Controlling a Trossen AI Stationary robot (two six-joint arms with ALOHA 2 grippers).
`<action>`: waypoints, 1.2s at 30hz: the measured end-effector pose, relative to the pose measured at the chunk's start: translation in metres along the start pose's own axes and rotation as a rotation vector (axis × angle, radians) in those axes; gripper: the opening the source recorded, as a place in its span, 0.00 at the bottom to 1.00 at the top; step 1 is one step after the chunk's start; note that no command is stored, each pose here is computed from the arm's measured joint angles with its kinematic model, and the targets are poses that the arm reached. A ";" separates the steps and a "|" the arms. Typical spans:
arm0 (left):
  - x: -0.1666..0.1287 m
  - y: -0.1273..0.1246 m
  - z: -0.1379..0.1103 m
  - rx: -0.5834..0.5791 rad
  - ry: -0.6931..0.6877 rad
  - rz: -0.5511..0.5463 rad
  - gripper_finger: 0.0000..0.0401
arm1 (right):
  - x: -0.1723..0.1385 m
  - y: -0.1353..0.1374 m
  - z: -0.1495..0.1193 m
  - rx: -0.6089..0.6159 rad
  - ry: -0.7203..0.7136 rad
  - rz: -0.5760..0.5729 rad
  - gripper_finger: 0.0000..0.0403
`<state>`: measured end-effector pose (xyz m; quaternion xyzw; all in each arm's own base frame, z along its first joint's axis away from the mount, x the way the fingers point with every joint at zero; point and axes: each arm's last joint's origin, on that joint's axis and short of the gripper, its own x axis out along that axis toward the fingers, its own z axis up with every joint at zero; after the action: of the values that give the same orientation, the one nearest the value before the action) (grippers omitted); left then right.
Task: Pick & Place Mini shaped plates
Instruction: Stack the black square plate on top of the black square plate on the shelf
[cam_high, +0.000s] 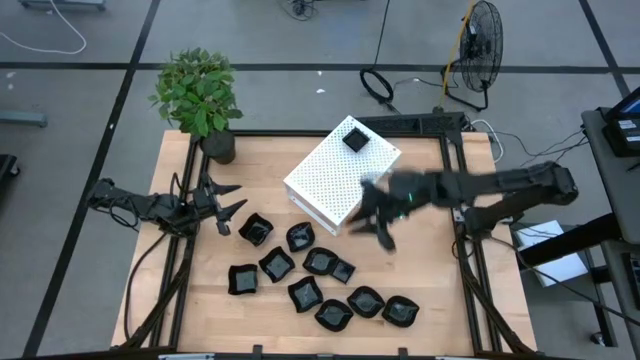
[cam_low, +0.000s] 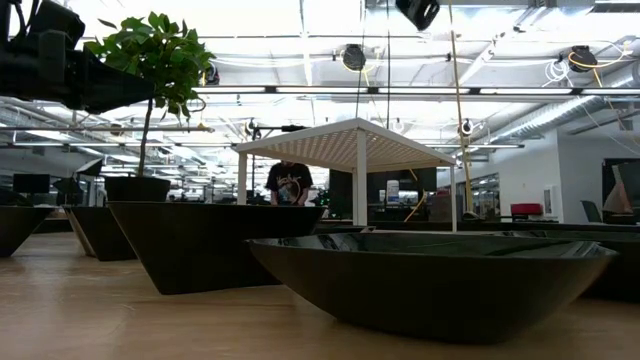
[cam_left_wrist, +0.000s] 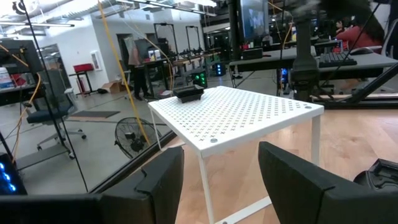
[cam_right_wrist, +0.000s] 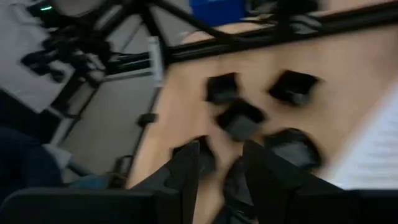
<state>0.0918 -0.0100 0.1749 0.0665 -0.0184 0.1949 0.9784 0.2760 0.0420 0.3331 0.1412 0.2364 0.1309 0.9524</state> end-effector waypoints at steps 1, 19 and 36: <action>0.000 0.000 0.000 0.000 0.000 0.000 0.53 | 0.005 0.012 -0.007 -0.022 0.014 0.003 0.28; 0.000 0.000 0.000 0.000 0.000 0.000 0.53 | 0.120 0.047 -0.099 -0.029 0.510 -0.472 0.28; 0.000 0.000 0.000 0.000 0.000 0.000 0.53 | 0.136 -0.002 -0.171 0.151 0.400 -0.510 0.28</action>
<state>0.0918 -0.0100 0.1749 0.0664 -0.0185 0.1948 0.9784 0.3087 0.1186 0.1309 0.1191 0.4555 -0.1045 0.8760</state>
